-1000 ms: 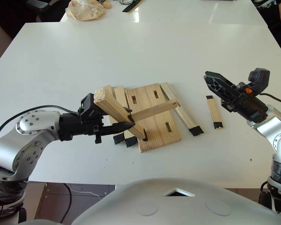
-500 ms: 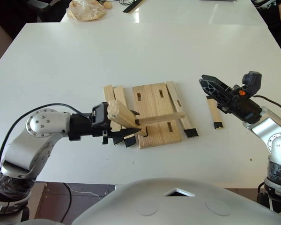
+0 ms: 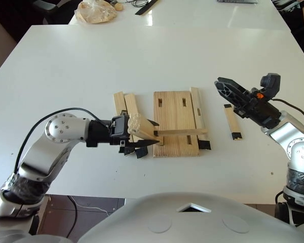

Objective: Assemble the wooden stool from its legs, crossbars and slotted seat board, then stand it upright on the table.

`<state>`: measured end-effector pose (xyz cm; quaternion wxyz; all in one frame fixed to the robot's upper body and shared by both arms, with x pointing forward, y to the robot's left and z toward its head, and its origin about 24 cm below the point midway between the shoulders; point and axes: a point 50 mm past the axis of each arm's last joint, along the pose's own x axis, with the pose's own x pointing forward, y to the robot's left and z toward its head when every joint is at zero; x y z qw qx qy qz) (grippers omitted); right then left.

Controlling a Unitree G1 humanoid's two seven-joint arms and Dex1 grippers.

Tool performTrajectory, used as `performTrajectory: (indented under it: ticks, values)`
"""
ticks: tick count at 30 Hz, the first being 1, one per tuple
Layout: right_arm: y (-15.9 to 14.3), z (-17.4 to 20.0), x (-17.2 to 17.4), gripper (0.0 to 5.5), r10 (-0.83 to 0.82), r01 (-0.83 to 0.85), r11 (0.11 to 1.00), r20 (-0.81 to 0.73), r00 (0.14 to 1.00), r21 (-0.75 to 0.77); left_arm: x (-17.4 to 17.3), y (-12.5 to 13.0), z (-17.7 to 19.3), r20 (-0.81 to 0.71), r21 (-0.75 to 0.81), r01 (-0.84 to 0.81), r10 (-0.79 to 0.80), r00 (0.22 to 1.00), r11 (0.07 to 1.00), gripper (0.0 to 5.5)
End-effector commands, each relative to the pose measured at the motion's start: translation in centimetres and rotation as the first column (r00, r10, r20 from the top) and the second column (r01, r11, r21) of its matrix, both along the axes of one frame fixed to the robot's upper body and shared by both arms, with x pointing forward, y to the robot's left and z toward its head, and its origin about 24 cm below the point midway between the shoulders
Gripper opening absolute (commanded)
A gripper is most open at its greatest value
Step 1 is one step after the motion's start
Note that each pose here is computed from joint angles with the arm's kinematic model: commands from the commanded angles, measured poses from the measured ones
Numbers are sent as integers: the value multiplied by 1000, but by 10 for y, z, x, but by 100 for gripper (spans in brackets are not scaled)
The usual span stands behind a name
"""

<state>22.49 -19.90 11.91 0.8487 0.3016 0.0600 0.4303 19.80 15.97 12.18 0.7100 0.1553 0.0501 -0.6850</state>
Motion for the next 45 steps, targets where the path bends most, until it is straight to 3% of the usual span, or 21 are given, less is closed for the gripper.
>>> performTrajectory:
  ticks: [1,6,9,17,20,23,27,33,39,45]
  values:
    - [-2,0,1,320,-26,26,1000,7,1000,-11,9,24,-33,-79,243,-42,63,995,969,205]
    - [-6,-3,0,320,-51,51,999,4,999,-7,13,30,-32,-86,246,-79,103,991,966,205]
    - [-9,-3,-1,320,-74,74,997,3,997,-9,17,39,-40,-2,345,-127,136,991,930,205]
    - [-21,-9,-11,320,-119,119,992,-13,993,-40,-10,58,-39,63,430,-288,290,955,856,332]
    - [-22,-11,-18,320,-144,143,989,-15,990,-49,-5,67,-30,66,379,-491,506,860,785,349]
    - [-26,-13,-30,320,-191,190,981,-17,981,-51,-5,71,-21,4,308,-680,714,700,665,349]
    - [-25,-16,-35,320,-219,218,974,-23,975,-55,-27,57,-28,-106,349,-693,761,640,631,349]
    - [-25,-16,-38,320,-233,231,971,-17,972,-65,-50,53,-48,-216,453,-741,867,449,496,349]
    - [-23,-19,-42,320,-239,237,969,-25,971,-66,-66,52,-61,-200,537,-704,881,428,464,349]
    - [-20,-24,-48,320,-251,248,966,-37,967,-72,-54,85,-63,-111,588,-701,898,425,404,349]
